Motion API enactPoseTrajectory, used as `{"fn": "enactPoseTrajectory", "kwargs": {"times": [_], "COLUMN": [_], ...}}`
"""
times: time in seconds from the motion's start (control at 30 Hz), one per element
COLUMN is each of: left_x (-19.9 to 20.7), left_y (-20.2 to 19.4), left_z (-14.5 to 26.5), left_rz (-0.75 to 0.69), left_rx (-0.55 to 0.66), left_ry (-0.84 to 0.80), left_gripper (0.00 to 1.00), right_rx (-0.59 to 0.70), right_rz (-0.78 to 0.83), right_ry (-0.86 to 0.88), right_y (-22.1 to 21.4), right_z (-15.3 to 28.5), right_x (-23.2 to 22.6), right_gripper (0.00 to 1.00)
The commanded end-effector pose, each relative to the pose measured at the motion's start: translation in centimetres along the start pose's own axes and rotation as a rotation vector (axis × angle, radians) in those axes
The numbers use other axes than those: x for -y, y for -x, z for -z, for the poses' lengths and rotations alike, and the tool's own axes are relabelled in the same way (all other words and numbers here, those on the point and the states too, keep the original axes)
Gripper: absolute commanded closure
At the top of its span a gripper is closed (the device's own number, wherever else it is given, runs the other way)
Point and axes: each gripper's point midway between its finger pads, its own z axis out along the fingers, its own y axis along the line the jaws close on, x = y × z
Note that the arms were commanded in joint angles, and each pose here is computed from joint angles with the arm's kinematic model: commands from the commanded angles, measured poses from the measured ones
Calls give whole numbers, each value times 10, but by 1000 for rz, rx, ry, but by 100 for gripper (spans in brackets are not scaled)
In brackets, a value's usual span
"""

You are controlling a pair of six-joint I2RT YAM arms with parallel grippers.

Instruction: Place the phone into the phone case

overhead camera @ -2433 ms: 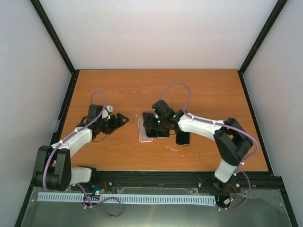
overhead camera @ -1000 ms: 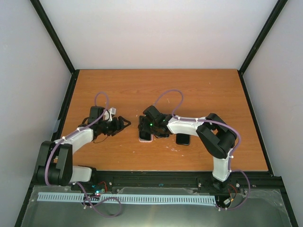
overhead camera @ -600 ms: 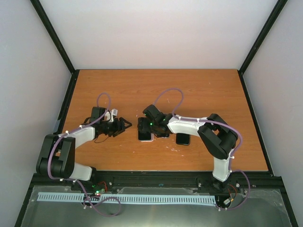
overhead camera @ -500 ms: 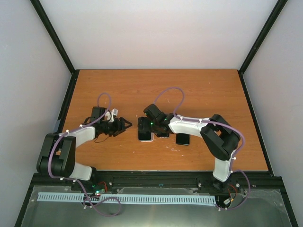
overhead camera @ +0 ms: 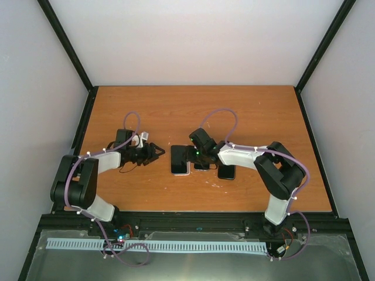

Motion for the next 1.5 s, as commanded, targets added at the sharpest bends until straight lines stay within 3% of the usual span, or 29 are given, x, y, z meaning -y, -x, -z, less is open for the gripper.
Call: {"fn": "enactPoseTrajectory", "kwargs": {"times": [0.0,0.2,0.77,1.0,1.3,1.37,1.47], "left_x": [13,13,9,-4,0,10,12], "left_y": [12,12,-11,10,5,1,-1], "left_z": [-7,-9,-25,-40,-43,-45,-52], "left_rz": [-23,-39,-70,-120,-164,-182,-180], "left_rx": [-2,-15,-92,-70,-71,-76,-86], "left_ry": [-45,-35,-2,88,99,39,12], "left_gripper": [45,55,51,67,86,86,76], "right_rx": [-5,-36,-121,-64,-49,-41,-26], "right_rz": [31,26,-34,-82,-51,-42,-44], "right_ry": [39,61,232,224,269,282,294], "right_y": [3,-2,-26,-23,-19,-17,-15], "right_z": [-5,-15,-33,-38,-41,-39,-38], "right_x": [-4,-5,-30,-11,-18,-21,-22], "right_gripper": [45,44,43,40,45,46,47]}}
